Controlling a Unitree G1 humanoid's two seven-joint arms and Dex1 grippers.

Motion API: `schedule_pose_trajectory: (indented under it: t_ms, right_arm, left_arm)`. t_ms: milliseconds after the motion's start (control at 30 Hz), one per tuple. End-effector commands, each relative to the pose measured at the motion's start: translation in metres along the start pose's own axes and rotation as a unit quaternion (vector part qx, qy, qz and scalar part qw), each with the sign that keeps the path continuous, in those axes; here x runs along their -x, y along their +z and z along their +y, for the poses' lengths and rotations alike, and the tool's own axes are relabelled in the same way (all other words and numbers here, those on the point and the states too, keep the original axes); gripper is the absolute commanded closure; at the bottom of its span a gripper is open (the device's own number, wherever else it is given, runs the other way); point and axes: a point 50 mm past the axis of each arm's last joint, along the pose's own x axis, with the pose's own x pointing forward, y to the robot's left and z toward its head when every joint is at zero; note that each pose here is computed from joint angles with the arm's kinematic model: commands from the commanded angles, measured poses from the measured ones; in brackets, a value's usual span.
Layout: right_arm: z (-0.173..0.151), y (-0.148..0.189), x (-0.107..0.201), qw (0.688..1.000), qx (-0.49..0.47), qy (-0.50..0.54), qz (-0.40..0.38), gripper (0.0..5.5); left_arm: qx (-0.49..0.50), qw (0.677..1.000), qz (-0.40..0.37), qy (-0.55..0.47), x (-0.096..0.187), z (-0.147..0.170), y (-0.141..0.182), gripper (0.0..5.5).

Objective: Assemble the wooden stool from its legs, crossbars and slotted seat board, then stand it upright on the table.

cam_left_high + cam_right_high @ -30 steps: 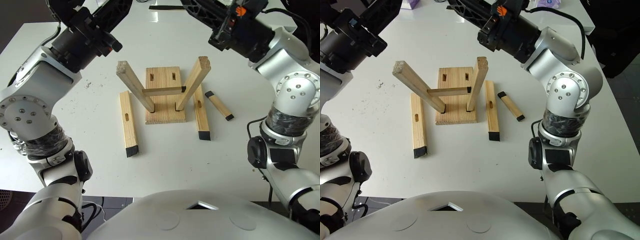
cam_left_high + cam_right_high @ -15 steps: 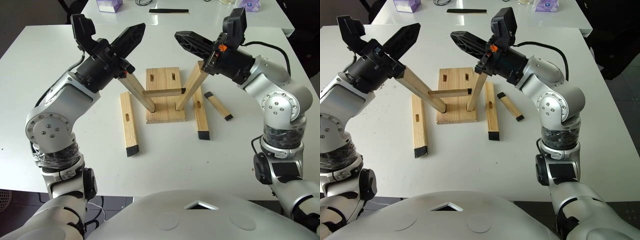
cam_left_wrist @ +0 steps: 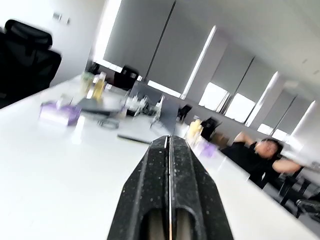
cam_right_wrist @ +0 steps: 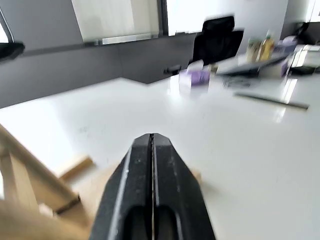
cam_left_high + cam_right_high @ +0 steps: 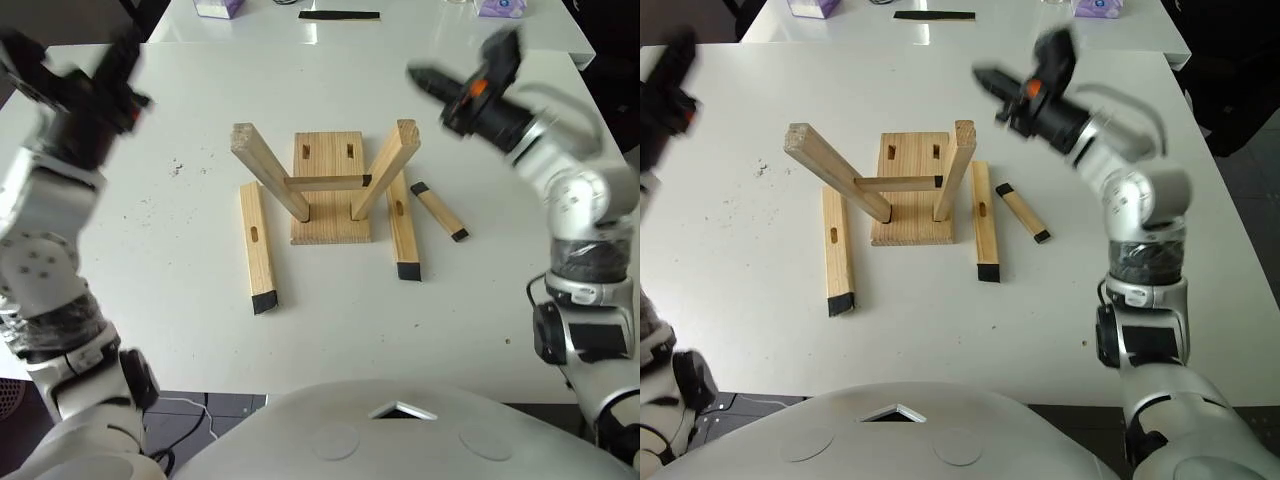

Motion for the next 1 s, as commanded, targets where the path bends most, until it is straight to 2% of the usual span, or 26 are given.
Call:
schedule_pose_trajectory:
  t_ms: [33, 133, 300, 433, 700, 900, 1000]
  right_arm:
    - [0.01, -0.04, 0.002, 0.993, 0.059, 0.064, 0.079, 5.49]
    - [0.016, -0.049, 0.002, 0.992, 0.062, 0.074, 0.085, 5.49]
    - [0.022, -0.056, -0.01, 0.99, 0.065, 0.088, 0.084, 5.49]
    - [0.018, -0.054, -0.023, 0.988, 0.078, 0.103, 0.087, 5.49]
    - [0.005, -0.031, -0.024, 0.981, 0.101, 0.143, 0.086, 5.49]
    - [0.023, -0.01, -0.032, 0.973, 0.078, 0.213, 0.04, 5.49]
    - [0.03, -0.007, -0.035, 0.964, 0.082, 0.25, 0.041, 5.49]
  left_arm:
    - [-0.083, 0.984, 0.139, -0.08, 0.017, -0.012, -0.046, 5.5]
    - [-0.101, 0.971, 0.193, -0.101, 0.029, -0.011, -0.057, 5.5]
    - [-0.096, 0.953, 0.225, -0.176, 0.034, -0.036, -0.071, 5.5]
    - [-0.097, 0.949, 0.232, -0.189, 0.026, -0.044, -0.09, 5.5]
    - [-0.091, 0.956, 0.223, -0.167, 0.038, -0.055, -0.111, 5.5]
    - [-0.091, 0.961, 0.211, -0.157, 0.03, -0.06, -0.116, 5.5]
    - [-0.094, 0.961, 0.209, -0.152, 0.024, -0.058, -0.118, 5.5]
